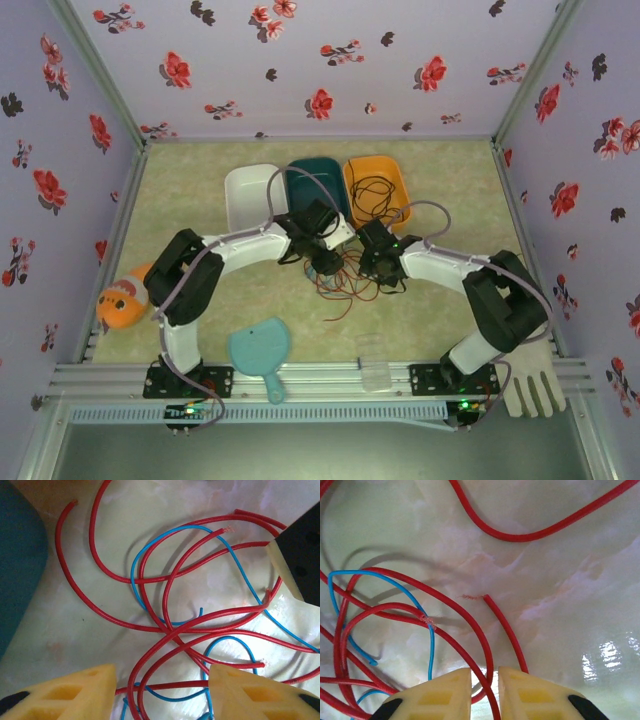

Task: Untangle the cables

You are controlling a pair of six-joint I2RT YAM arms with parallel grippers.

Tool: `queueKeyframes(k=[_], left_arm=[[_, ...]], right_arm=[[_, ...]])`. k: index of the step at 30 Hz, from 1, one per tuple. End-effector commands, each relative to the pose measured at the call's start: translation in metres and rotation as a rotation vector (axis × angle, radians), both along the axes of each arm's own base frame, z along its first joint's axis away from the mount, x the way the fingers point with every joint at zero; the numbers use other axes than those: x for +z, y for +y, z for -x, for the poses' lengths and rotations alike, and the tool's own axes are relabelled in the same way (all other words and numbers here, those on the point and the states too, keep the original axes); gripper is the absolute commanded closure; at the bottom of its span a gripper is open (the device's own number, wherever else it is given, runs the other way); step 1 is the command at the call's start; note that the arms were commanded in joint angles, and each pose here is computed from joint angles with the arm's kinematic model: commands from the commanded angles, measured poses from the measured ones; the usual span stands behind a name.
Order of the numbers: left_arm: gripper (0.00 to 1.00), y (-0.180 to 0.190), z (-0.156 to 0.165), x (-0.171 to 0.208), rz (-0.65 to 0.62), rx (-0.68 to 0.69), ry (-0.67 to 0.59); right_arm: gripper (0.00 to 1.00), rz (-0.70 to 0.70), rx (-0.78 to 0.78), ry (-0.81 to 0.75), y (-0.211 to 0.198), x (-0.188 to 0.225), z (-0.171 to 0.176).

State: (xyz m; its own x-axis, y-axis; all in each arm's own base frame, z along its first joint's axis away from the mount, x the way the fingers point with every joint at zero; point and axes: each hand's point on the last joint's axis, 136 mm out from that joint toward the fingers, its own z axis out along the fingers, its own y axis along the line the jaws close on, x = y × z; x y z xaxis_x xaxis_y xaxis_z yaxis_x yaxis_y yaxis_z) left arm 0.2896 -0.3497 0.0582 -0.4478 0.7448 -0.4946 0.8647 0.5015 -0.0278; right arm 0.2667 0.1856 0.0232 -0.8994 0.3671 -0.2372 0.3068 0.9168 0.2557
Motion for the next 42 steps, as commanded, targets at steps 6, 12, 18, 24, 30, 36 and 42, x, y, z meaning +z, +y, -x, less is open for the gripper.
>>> queueKeyframes(k=[6, 12, 18, 24, 30, 36, 42], left_arm=[[0.65, 0.003, -0.007, -0.001, -0.010, 0.037, -0.001], [0.82, 0.006, -0.008, 0.005, 0.000, 0.071, -0.012], [0.95, 0.009, -0.005, 0.005, 0.015, 0.102, -0.007], [1.00, 0.013, -0.004, 0.001, 0.024, 0.134, -0.007], [1.00, 0.018, -0.009, 0.003, 0.031, 0.175, -0.026], [1.00, 0.028, -0.012, 0.006, 0.034, 0.223, -0.034], [1.00, 0.038, -0.011, 0.018, 0.061, 0.278, -0.048]], right_arm=[[0.89, 0.035, -0.008, -0.026, -0.005, 0.008, -0.008], [0.91, 0.151, 0.024, -0.134, -0.030, 0.052, -0.013], [0.91, 0.214, 0.082, -0.269, -0.046, 0.106, -0.017], [0.90, 0.141, 0.179, -0.408, -0.030, 0.155, -0.026], [0.89, 0.087, 0.262, -0.469, -0.015, 0.173, -0.029], [0.87, 0.060, 0.265, -0.400, -0.009, 0.153, -0.025], [0.89, 0.095, 0.236, -0.317, -0.017, 0.127, -0.018]])
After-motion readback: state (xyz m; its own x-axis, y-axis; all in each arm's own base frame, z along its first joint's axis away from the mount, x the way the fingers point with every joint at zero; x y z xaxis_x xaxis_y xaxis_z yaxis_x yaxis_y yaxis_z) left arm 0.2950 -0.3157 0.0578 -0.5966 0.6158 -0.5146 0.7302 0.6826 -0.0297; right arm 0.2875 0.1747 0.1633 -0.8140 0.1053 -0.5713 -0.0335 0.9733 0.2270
